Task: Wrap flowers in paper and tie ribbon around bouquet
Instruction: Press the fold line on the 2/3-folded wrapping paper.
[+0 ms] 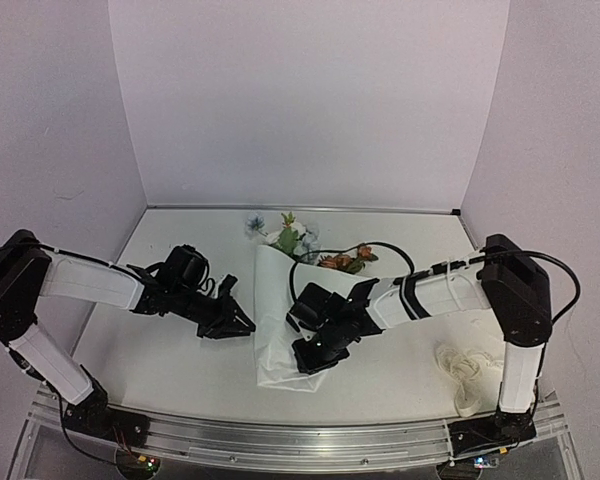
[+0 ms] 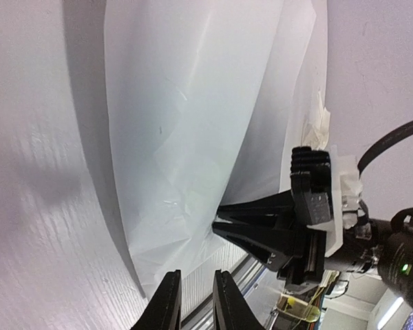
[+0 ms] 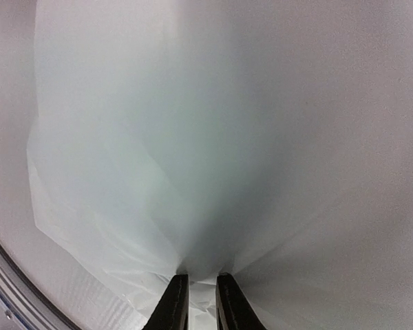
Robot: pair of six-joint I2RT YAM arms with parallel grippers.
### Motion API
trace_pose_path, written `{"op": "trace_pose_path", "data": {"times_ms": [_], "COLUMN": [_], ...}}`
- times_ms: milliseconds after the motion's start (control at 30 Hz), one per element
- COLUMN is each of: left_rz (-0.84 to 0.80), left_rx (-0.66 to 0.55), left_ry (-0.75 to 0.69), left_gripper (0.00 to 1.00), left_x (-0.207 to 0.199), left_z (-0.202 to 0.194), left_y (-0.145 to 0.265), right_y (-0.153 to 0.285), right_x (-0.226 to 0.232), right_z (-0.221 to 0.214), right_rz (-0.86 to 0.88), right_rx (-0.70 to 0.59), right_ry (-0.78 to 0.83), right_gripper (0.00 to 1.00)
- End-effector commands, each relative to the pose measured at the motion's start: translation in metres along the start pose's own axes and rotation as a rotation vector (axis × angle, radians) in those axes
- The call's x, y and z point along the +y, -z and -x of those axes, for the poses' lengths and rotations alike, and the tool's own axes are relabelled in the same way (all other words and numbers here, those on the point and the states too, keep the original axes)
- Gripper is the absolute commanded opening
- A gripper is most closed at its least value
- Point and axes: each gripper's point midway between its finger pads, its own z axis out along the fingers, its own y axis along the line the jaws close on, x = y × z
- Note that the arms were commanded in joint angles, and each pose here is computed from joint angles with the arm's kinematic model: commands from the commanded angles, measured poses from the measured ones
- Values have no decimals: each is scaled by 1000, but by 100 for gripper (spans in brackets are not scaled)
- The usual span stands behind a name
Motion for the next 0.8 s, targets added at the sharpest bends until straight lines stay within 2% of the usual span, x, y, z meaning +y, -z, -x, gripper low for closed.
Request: {"op": "trace_pose_path", "data": {"times_ms": [0,200,300,500,767], "left_rz": [-61,-159,-132,22,16], "left_rx": [50,146,155,77,-17], "left_ry": [-91,-82,-69,38,132], "left_gripper": [18,20,21,22,33], "left_x": [-38,-46,-36,13,33], "left_z": [-8,-30,-34,-23,13], "left_y": [-22,-61,-76,-85,-73], "right_y": [-4,-7,-10,-12,-16], "right_x": [-49,-48,-49,-51,-54], "right_z": [-69,-72,-75,-79,-84], "right_rz": [-121,-73,-72,-79,-84], "right_rx": [208,214,225,233,252], "right_ry": [11,-12,-22,-37,-41], "right_gripper": [17,16,16,15,15]}}
